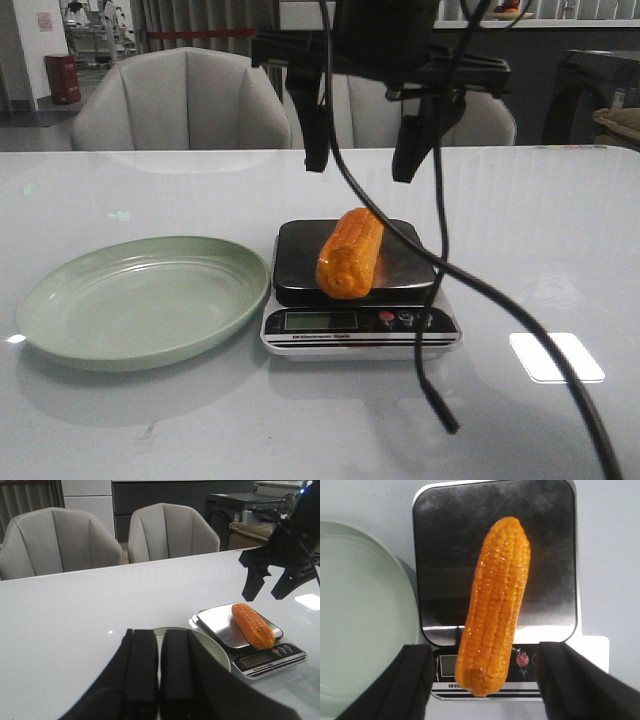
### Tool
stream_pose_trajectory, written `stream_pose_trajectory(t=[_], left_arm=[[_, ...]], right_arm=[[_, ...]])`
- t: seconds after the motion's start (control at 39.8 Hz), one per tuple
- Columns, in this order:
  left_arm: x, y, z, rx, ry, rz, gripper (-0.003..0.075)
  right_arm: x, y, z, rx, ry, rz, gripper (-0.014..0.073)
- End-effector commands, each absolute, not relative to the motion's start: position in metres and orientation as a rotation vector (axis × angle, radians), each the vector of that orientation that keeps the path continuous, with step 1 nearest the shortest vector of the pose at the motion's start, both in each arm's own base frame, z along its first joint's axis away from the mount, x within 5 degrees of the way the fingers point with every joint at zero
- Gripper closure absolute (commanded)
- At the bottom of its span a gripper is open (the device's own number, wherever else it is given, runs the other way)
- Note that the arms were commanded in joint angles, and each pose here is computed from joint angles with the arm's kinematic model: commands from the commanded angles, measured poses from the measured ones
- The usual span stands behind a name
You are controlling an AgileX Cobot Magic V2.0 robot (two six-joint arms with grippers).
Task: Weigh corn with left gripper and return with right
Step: 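Lower the right gripper over the corn cob on the scale and grasp it, then carry the corn cob with the right gripper onto the green plate and release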
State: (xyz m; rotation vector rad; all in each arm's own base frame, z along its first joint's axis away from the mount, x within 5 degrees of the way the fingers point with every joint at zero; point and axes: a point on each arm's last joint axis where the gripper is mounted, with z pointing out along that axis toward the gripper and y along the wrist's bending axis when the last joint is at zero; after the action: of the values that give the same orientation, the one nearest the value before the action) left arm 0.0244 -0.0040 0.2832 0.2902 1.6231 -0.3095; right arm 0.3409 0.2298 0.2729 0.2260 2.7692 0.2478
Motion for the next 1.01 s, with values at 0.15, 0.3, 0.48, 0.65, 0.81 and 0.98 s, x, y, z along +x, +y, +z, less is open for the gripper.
stream_pose_trajectory(t=[0.15, 0.3, 0.48, 0.65, 0.81, 0.98], left_arm=[[0.02, -0.003, 0.297, 0.273, 1.516, -0.332, 0.0598], [0.02, -0.003, 0.297, 0.273, 1.516, -0.332, 0.0598], [0.02, -0.003, 0.297, 0.273, 1.516, -0.332, 0.0598], [0.02, -0.003, 0.297, 0.273, 1.516, -0.332, 0.0598], [0.02, -0.003, 0.297, 0.273, 1.516, -0.332, 0.0598], [0.02, -0.003, 0.297, 0.273, 1.516, -0.332, 0.0598]], right_arm=[[0.348, 0.235, 0.269, 0.288, 2.757, 0.228, 0.0067], [0.354, 0.241, 0.248, 0.302, 2.801, 0.22, 0.0067], [0.357, 0.244, 0.237, 0.302, 2.818, 0.203, 0.0192], [0.359, 0.249, 0.247, 0.286, 2.783, 0.243, 0.0333], [0.358, 0.267, 0.273, 0.196, 2.717, 0.322, 0.0333], [0.347, 0.297, 0.295, 0.095, 2.621, 0.457, 0.0333]])
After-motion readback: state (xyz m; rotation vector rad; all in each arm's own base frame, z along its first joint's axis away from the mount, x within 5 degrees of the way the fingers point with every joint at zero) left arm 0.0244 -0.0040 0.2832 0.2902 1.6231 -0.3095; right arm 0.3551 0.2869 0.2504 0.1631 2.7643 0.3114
